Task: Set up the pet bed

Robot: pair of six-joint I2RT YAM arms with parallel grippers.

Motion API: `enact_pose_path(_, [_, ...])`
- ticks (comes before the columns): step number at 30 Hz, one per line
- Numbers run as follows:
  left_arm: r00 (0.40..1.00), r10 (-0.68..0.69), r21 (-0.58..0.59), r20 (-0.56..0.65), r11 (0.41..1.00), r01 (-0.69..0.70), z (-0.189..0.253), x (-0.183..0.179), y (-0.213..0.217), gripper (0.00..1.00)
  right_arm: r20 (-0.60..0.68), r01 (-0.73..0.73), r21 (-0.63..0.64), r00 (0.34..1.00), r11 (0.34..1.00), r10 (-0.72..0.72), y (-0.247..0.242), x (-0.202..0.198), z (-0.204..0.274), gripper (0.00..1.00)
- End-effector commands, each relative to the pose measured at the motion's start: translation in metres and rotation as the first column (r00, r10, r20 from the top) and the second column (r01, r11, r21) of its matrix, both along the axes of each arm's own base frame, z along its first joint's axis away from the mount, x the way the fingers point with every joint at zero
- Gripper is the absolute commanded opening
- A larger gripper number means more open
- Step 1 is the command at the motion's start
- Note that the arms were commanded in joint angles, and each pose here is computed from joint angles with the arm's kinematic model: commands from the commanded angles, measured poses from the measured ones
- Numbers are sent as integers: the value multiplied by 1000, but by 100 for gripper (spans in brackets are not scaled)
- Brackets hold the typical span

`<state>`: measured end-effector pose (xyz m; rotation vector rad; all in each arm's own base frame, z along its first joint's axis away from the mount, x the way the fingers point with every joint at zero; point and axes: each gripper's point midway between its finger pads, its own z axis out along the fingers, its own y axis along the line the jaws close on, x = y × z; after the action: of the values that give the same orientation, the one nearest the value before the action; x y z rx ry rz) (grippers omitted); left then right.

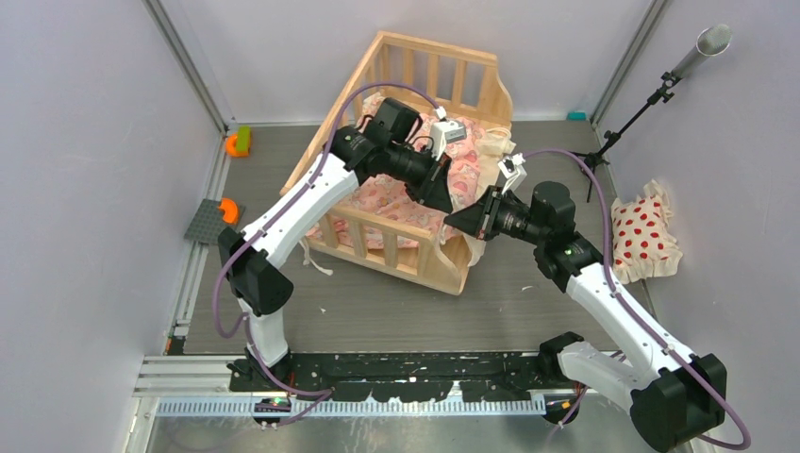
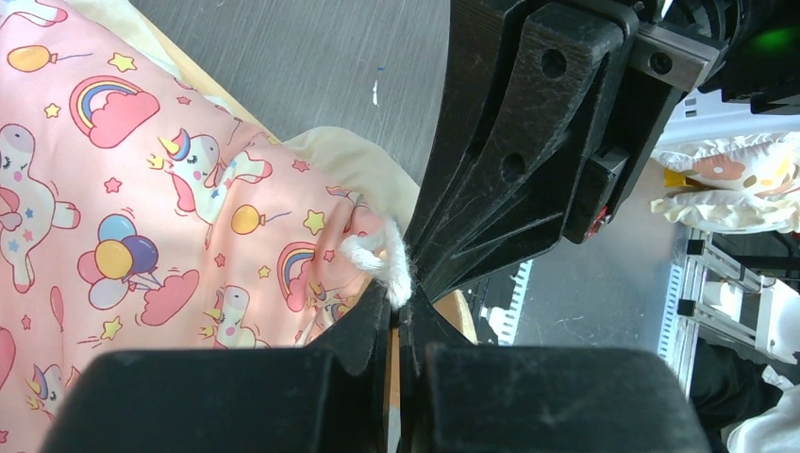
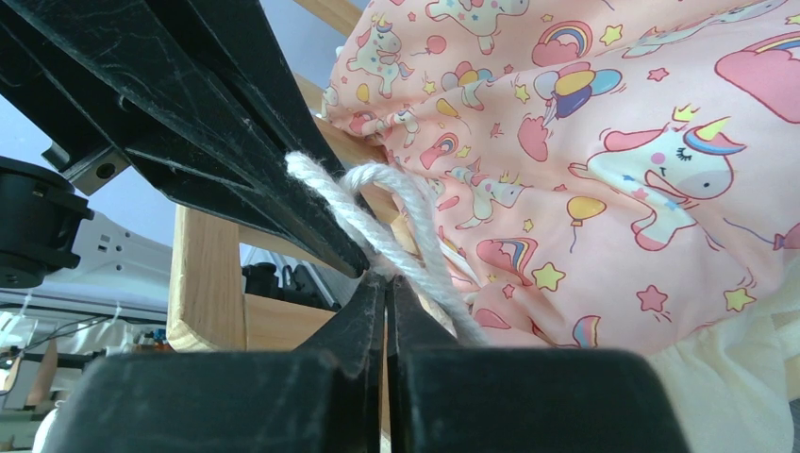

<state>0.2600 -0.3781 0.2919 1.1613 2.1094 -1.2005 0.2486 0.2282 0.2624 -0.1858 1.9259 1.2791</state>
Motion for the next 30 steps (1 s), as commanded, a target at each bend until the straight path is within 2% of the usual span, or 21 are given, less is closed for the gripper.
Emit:
enact_pose_path(1, [999, -19, -56, 39, 998, 21, 23, -5, 6, 0, 58, 3, 12, 998, 1000, -4, -1, -1, 15, 1])
enact_pose_path(5, [999, -22, -66, 32, 998, 24, 25, -5, 7, 1, 59, 20, -3, 998, 1000, -20, -4, 0, 13, 1])
enact_pose_path(9, [999, -21, -72, 25, 997, 22, 26, -3, 9, 9, 22, 41, -48, 999, 998, -40, -10, -5, 4, 0])
enact_pose_path(14, [1000, -15, -80, 14, 997, 16, 24, 0, 10, 9, 8, 66, -88, 998, 994, -66, -21, -18, 1, 1])
enact_pose_path(16, [1000, -18, -85, 8, 996, 19, 24, -1, 10, 8, 0, 77, -104, 997, 992, -77, -25, -23, 0, 1])
enact_pose_path(19, [1000, -16, -83, 5, 996, 16, 22, 0, 10, 0, -16, 87, -136, 996, 987, -90, -32, -31, -4, 1])
enact_pose_path(30, [1000, 3, -80, 22, 997, -1, 25, 4, 16, 0, -80, 168, -277, 977, 946, -197, -70, -70, -13, 1])
